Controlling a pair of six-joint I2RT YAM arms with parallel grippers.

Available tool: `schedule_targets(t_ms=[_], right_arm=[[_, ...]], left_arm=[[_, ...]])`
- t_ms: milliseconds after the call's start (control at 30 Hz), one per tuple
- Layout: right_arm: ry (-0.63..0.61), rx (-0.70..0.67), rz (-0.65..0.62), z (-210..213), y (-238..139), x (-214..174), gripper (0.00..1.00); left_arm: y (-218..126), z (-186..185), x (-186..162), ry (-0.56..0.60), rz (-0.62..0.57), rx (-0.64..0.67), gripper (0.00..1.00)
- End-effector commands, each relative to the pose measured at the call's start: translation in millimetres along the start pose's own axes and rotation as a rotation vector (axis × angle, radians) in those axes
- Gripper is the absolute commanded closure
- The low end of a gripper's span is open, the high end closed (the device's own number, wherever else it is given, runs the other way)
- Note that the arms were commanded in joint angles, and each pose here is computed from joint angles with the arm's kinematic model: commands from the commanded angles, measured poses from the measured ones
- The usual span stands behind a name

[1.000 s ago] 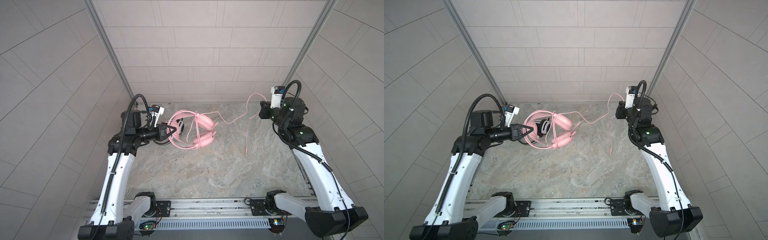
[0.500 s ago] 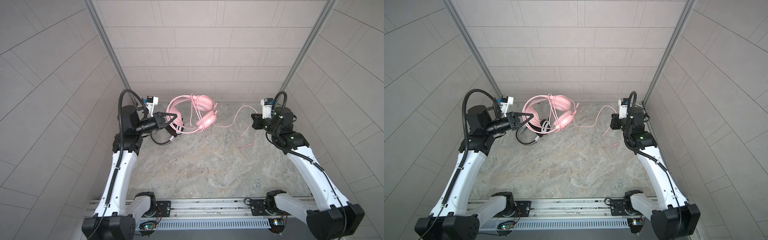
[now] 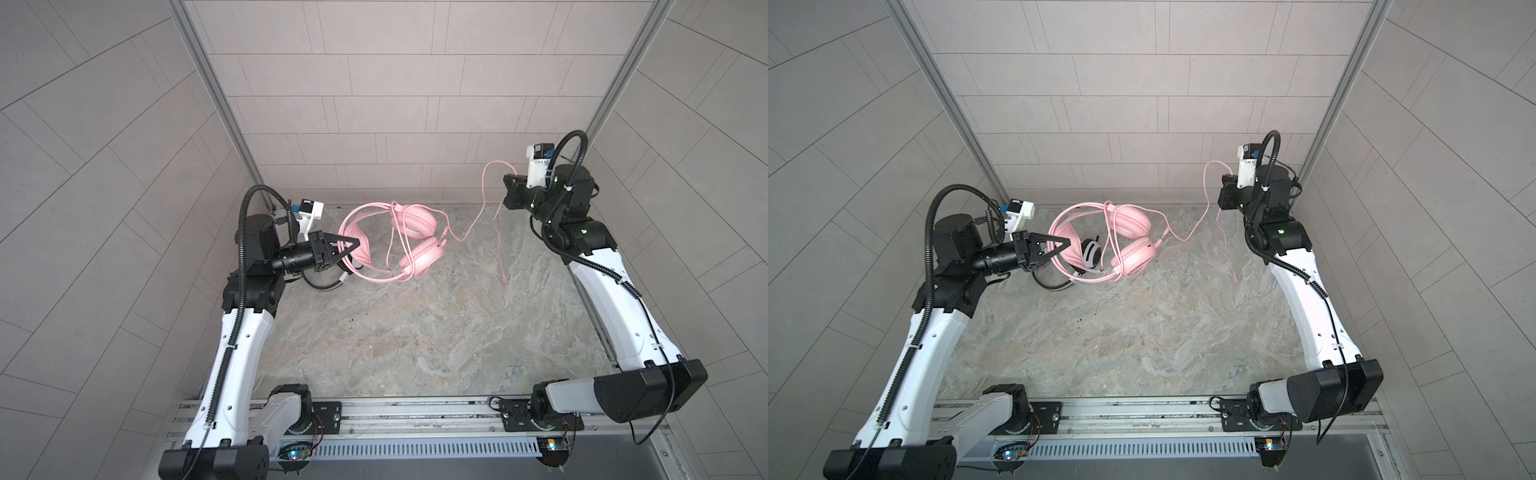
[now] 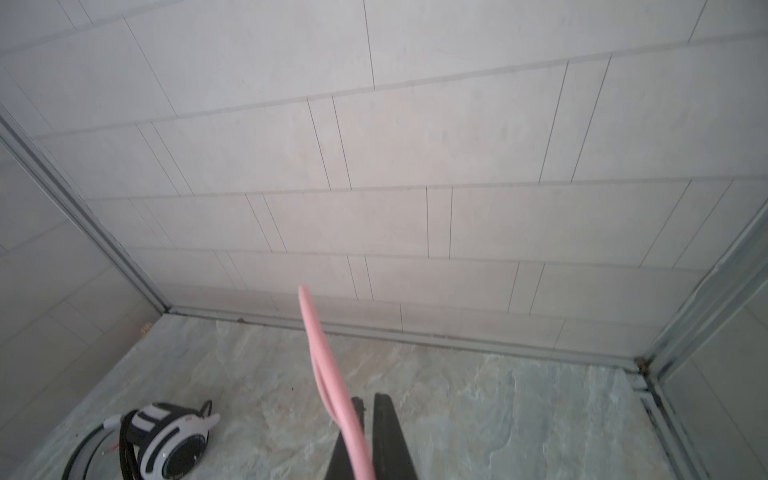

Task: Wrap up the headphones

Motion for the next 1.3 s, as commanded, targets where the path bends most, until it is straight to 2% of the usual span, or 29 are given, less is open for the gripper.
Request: schedule_targets(t_ms=[0, 167, 367, 500, 600, 767, 900, 1000, 1100, 1200, 1267], right_arm=[[0.004, 0.027, -0.034, 1.6, 17.9, 17.4, 1.00], [0.016, 0.078, -0.051, 6.7, 54.6, 23.9, 1.00], [0.039, 0.157, 0.002, 18.6, 115.2, -0.1, 1.00], [0.044, 0.249, 0.084, 47.7, 143.8, -41.1, 1.00], [0.055, 0.306, 0.145, 67.8, 153.1, -86.5, 1.00], [0.171, 0.359, 0.161, 85.2, 138.5, -146.5, 1.00], [0.236, 0.394, 0.158, 101.6, 115.5, -171.3, 1.00], [0.246, 0.413, 0.159, 119.7, 95.4, -186.0, 1.00], [0.275, 0.442, 0.154, 138.8, 73.2, -197.1, 1.00], [0.273, 0.446, 0.156, 152.9, 45.6, -203.8, 1.00], [0.254, 0.461, 0.163, 165.2, 24.5, -205.2, 1.00]], left_arm=[[0.9, -8.9, -21.8, 0.047, 0.076, -0.042, 1.00], [5.5, -2.0, -42.0, 0.015, 0.135, -0.044, 1.00], [15.9, 1.0, -62.2, -0.005, 0.203, -0.045, 1.00], [27.4, -8.8, -69.8, 0.020, 0.240, -0.053, 1.00], [33.2, -30.4, -64.6, 0.050, 0.240, -0.111, 1.00], [30.4, -102.2, -40.9, 0.095, 0.211, -0.372, 1.00], [26.8, -142.5, -23.5, 0.107, 0.200, -0.528, 1.00], [27.6, -160.4, -6.5, 0.115, 0.160, -0.599, 1.00], [32.0, -166.9, 12.4, 0.138, 0.074, -0.600, 1.00], [39.8, -155.8, 37.6, 0.171, -0.070, -0.489, 1.00], [41.6, -151.9, 51.1, 0.252, -0.166, -0.406, 1.00]])
Point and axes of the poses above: each gripper's point midway between its finger pads, its own y axis out along the fingers, its own z axis along the line the jaws close on, x = y × z, the point moved 1 cm from there along -y, back along the fingers, and after that the axes turned 15 degrees about -y, right-handed, at the moved point
